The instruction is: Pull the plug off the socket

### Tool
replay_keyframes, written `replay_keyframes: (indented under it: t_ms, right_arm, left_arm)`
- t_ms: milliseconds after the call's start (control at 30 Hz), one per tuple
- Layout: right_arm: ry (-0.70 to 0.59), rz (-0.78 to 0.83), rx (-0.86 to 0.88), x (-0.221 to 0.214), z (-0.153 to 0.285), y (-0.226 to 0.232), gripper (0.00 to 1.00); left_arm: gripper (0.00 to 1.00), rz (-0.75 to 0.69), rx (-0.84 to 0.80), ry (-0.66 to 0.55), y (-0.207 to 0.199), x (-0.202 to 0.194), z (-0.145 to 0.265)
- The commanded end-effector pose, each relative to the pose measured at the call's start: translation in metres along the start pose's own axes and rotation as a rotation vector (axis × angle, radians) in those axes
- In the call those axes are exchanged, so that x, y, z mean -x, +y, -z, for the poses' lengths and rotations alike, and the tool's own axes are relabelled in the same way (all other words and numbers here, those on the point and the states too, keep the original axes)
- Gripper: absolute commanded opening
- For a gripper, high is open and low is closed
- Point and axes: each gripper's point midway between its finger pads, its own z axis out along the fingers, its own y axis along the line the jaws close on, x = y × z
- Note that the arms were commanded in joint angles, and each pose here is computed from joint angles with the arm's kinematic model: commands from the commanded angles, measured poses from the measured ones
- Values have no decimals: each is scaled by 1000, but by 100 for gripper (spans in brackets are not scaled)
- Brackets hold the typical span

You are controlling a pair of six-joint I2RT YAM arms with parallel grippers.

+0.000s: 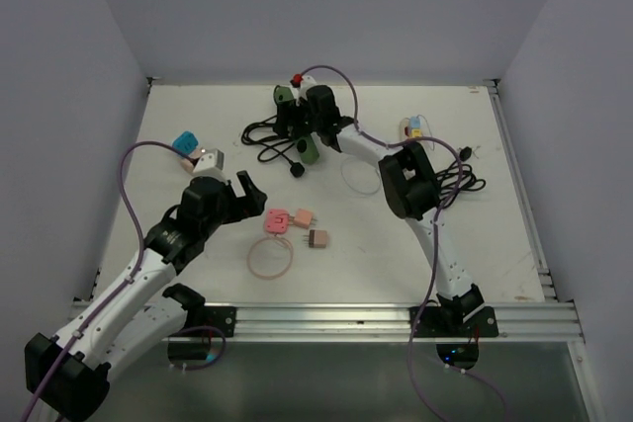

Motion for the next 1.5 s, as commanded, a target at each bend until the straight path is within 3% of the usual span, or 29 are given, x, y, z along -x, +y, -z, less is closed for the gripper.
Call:
replay_keyframes:
  t_ms: [0, 200, 433, 500, 533, 633, 667, 700, 767, 800, 900, 1133, 1400, 1467]
  right_arm:
    - [-78, 30, 18, 63, 34, 11, 90]
    - [-85, 106, -80, 92, 81, 1, 99]
    - [-81, 159, -157, 107, 148, -1, 99]
    - [-36, 159, -157, 85, 162, -3, 99]
    - [-83, 166, -149, 101, 185, 7, 99]
    - [-50, 146, -151, 70, 210, 6, 99]
    - [-92, 145, -139, 80, 232, 15, 99]
    - [-64, 123, -125, 56, 237, 14, 99]
    - [-109, 112, -92, 58, 267, 27, 99]
    - [-67, 77, -82, 31, 270, 25, 99]
    - [-115, 15, -40, 17, 299, 37, 99]
    - [-135, -15, 42, -16, 329, 55, 98]
    - [-118, -40, 57, -47, 323, 50, 98]
    - [-121, -39, 65, -49, 322, 51, 98]
  left_arm:
    - [99, -1, 6, -23, 2, 7, 3]
    - [100, 1, 19, -17, 1, 12, 5]
    - [100, 5, 12, -10, -4, 18, 4]
    - [100, -5, 21, -12, -3, 20, 3]
    - [100, -13, 37, -28, -2, 26, 3]
    - [99, -42, 88, -53, 4, 41, 1]
    - [100, -55, 111, -45, 7, 42, -2]
    - [100, -61, 123, -65, 6, 53, -2]
    - [100, -85, 187, -71, 19, 63, -9]
    - [100, -91, 209, -77, 23, 69, -11]
    - [100, -89, 302, -108, 45, 98, -22]
    - [100, 88, 440, -175, 107, 161, -49]
    - [99, 261, 590, -147, 155, 137, -81]
    - [99, 308, 614, -206, 162, 137, -83]
